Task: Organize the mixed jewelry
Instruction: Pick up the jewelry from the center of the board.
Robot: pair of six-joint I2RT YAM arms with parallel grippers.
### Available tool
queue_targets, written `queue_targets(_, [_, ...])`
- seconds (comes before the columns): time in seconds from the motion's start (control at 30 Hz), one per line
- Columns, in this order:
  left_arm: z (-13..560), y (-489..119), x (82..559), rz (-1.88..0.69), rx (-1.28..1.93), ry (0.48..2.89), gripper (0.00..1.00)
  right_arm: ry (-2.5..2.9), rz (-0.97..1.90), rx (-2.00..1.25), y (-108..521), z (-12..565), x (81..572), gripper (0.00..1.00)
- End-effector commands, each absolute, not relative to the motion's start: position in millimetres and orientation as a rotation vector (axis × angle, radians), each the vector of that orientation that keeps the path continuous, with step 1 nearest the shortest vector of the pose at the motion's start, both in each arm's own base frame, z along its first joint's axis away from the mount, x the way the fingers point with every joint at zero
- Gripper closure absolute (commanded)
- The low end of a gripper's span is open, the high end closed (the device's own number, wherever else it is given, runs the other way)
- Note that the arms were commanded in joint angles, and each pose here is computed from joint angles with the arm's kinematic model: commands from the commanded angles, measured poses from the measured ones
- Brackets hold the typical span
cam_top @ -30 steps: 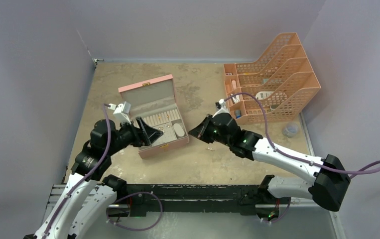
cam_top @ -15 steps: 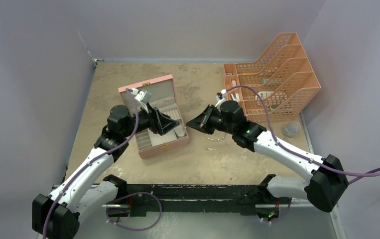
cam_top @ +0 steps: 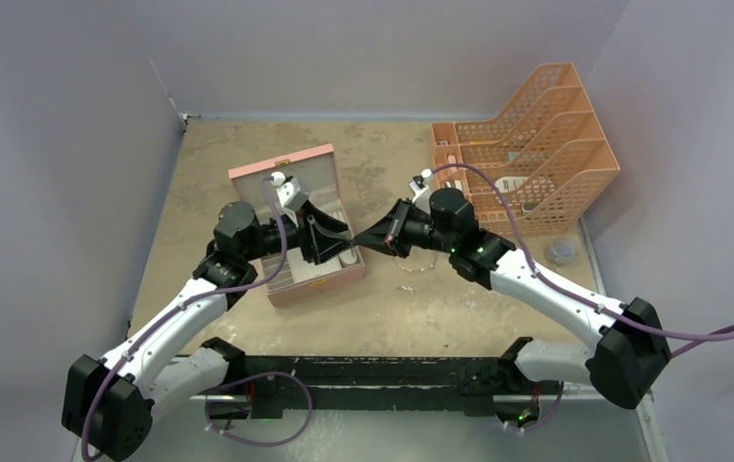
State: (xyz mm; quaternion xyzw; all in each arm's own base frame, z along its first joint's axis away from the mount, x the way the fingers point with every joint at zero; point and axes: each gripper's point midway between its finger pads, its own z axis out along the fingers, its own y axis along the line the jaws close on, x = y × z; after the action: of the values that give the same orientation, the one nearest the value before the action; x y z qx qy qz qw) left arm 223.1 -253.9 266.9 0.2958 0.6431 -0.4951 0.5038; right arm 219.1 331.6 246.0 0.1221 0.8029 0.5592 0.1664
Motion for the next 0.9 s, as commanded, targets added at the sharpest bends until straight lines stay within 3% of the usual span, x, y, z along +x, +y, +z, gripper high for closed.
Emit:
queue_targets(0.0, [277, -258, 213, -1.172, 0.813, 1.439, 0.53, 2.17, 1.734, 0.295, 336, 291, 218, 1.0])
queue_targets(0.53, [270, -264, 208, -1.131, 0.828, 1.434, 0.69, 2.134, 1.771, 0.321, 330, 299, 217, 1.0])
queue_targets(0.87, [275, -269, 200, -1.18, 0.868, 1.385, 0.68, 2.135, 1.769, 0.318, 330, 298, 217, 1.0])
